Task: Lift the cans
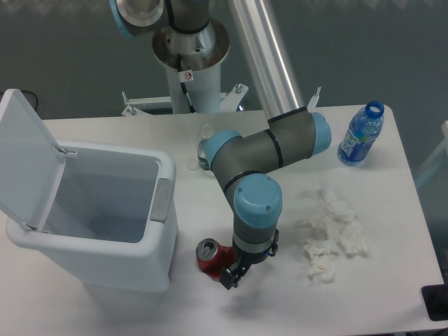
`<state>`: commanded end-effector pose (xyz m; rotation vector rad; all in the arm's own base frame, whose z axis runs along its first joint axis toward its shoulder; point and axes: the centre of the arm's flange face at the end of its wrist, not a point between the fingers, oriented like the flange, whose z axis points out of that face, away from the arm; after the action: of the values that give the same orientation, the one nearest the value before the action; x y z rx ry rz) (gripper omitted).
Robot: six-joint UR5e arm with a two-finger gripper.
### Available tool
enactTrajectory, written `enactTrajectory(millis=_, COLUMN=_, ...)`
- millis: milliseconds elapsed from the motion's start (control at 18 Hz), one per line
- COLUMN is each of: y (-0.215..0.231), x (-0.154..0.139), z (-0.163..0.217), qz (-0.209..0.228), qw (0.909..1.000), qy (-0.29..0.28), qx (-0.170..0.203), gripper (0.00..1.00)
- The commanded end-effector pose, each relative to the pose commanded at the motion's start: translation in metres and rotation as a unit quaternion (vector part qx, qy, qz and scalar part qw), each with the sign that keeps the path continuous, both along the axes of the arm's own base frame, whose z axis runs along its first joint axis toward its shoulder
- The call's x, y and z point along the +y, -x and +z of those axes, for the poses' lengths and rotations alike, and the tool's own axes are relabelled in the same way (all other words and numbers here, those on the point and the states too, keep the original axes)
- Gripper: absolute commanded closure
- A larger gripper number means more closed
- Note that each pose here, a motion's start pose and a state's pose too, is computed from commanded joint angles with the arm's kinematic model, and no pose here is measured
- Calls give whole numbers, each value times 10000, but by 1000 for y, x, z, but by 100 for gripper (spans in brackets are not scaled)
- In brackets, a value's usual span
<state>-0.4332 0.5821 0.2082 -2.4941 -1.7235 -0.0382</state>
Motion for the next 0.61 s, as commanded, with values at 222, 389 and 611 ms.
enactTrajectory(millis=222, y=0, x=0, z=-5, qz=-22, qw=10000, qy=27, qx=-15, gripper=0)
enactTrajectory(millis=389, y=0, x=1, z=-8, qz=-45, qw=10000, qy=38, qx=-25, gripper=0)
enactTrajectory(millis=611, y=0, x=0, z=-11, qz=-37, qw=10000, qy=54, qx=-42, gripper=0)
